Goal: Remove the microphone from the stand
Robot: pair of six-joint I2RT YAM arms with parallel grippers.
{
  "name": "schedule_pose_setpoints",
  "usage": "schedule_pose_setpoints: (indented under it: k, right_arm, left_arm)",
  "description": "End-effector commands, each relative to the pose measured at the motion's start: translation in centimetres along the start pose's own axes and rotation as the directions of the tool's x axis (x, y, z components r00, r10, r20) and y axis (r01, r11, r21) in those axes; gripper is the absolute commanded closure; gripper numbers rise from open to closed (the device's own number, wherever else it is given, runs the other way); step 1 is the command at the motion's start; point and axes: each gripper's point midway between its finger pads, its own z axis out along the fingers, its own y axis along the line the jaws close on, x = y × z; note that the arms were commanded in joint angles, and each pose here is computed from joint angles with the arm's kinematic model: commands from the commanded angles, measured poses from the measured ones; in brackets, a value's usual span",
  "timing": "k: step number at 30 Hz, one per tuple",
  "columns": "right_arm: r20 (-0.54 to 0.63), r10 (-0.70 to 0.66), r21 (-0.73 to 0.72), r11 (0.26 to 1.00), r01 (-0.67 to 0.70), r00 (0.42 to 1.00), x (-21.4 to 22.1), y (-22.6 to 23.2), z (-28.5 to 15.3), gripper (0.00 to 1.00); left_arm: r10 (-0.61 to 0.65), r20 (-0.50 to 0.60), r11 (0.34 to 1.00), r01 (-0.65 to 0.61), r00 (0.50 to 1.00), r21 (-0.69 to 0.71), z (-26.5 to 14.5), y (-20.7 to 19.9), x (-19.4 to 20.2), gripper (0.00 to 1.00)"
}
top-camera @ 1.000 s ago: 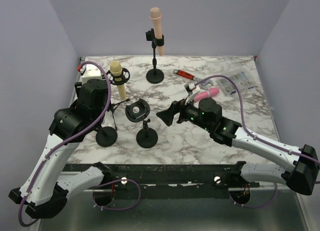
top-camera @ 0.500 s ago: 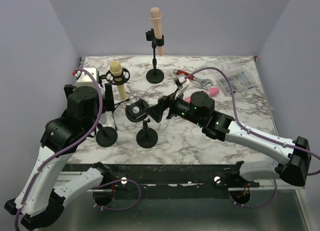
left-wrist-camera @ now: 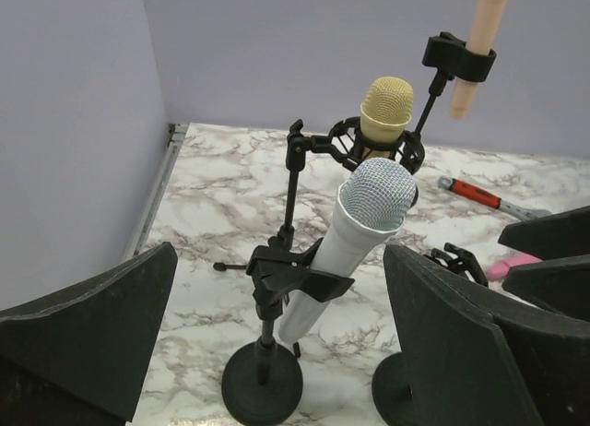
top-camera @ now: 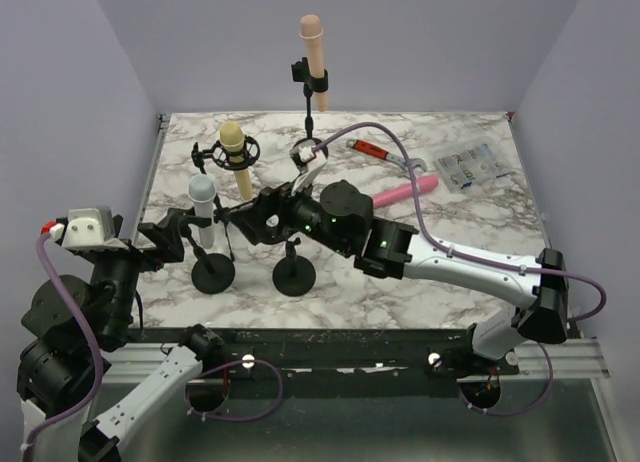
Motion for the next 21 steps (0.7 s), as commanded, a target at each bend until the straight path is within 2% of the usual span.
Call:
schedule_pose_setpoints:
  k: [1, 9, 10, 15, 19, 21]
  right_arm:
    - [0.049, 0.013, 0.109, 0.994, -0.019, 0.999, 0.3, 1.1, 2.0, 0.0]
    - [0.077, -0.002, 0.25, 0.968, -0.017, 0.997, 1.4, 1.4, 6.8, 0.0]
    - [0.05, -0.017, 0.271, 0.962, 0.003, 0.999, 2.3, 1.1, 7.2, 0.0]
    - [0.055, -0.034, 0.292, 0.956, 0.017, 0.998, 2.5, 1.4, 9.3, 0.07]
    - [0.045, -0.061, 0.328, 0.944, 0.043, 0.997, 3.4, 1.1, 10.6, 0.09]
    - [0.047, -0.07, 0.337, 0.94, 0.05, 0.996, 3.5, 1.0, 11.0, 0.15]
  left_arm:
    - [0.001, 0.058, 1.0, 0.0, 0.998, -0.011, -0.9, 1.1, 0.7, 0.01]
    - [-0.042, 0.144, 0.999, 0.045, 0.989, -0.015, -3.1, 2.9, 1.8, 0.01]
    - [-0.041, 0.144, 0.999, 0.045, 0.989, -0.019, -3.2, 3.1, 2.0, 0.01]
    - [-0.039, 0.138, 0.999, 0.042, 0.99, -0.024, -4.0, 3.7, 3.0, 0.01]
    - [-0.065, 0.103, 0.997, 0.069, 0.993, -0.036, -3.8, 3.8, 4.5, 0.01]
    - [-0.109, 0.079, 0.994, 0.11, 0.991, -0.015, -3.5, 3.1, 5.3, 0.01]
